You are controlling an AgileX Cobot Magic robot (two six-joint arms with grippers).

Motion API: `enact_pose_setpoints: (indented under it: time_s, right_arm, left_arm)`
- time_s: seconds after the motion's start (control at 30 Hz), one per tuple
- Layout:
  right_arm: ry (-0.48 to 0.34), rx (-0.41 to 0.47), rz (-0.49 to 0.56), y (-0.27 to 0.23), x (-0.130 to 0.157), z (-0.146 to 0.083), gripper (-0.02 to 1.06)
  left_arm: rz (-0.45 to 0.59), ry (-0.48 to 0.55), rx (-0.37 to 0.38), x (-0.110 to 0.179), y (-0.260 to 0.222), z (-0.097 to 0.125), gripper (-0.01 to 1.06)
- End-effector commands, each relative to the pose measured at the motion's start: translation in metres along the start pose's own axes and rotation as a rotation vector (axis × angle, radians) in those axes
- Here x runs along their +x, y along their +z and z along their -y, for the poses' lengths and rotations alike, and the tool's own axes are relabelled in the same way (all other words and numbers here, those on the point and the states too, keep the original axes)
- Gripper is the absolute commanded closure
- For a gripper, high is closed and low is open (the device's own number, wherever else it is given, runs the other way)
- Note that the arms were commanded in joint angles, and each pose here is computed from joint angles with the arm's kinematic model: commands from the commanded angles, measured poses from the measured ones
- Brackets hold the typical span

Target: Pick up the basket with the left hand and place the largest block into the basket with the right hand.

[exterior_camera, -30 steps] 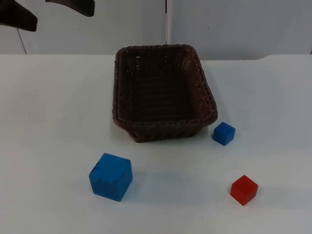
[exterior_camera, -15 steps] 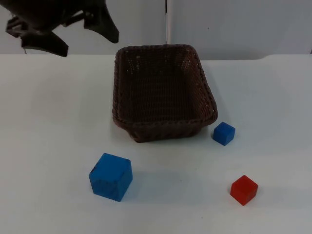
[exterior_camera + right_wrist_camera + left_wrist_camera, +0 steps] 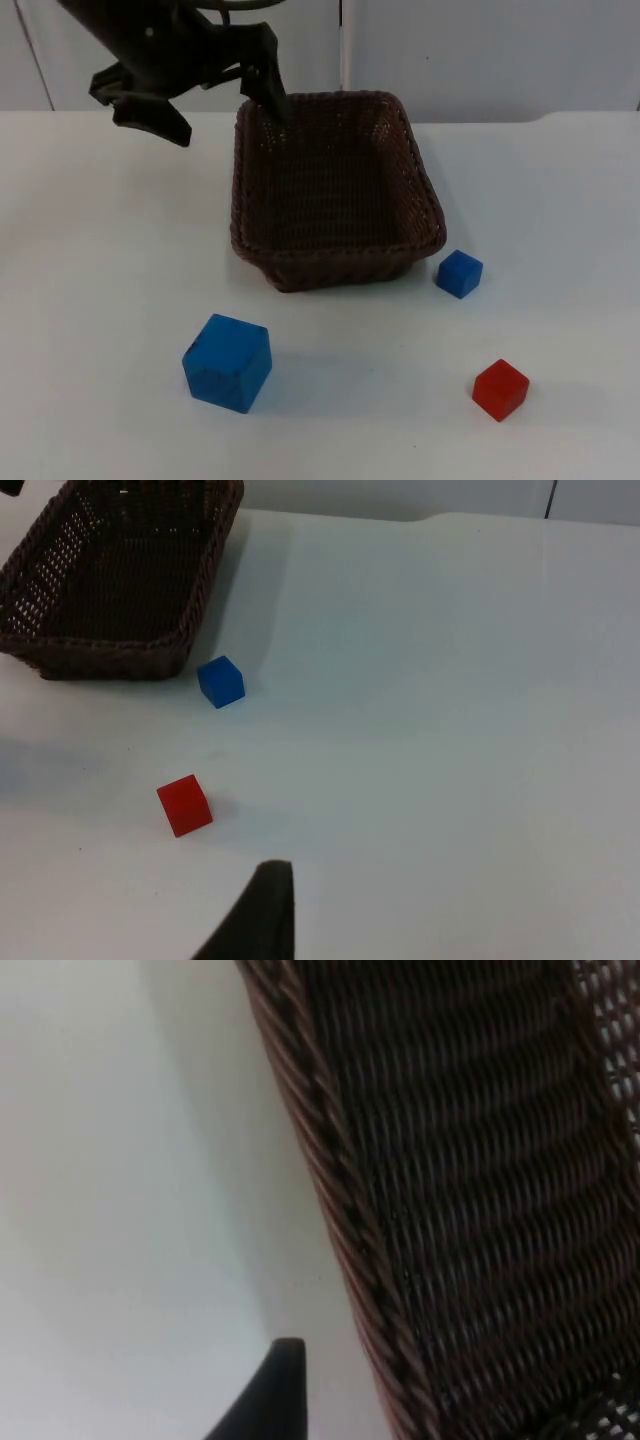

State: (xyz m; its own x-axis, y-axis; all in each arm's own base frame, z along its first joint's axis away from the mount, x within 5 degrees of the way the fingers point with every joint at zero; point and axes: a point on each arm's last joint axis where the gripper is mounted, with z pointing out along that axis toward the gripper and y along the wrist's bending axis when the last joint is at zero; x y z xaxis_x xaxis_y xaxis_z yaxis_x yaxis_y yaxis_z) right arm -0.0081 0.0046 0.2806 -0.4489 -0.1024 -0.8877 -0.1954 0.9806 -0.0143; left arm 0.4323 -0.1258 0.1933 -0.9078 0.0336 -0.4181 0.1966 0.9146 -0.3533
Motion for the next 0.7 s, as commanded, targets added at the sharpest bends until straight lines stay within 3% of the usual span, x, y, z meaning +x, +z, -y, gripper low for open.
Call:
enact_pose_setpoints:
  time_s: [0.0, 0.67]
  right_arm:
    - [0.001, 0.004, 0.003, 0.0, 0.0, 0.0, 0.0]
    - [0.001, 0.004, 0.003, 0.0, 0.0, 0.0, 0.0]
  left_arm:
    - [-0.023, -0.01, 0.003, -0.004, 0.006, 0.002, 0.04]
    - [-0.105, -0.1, -0.04, -0.022, 0.077, -0.02, 0.04]
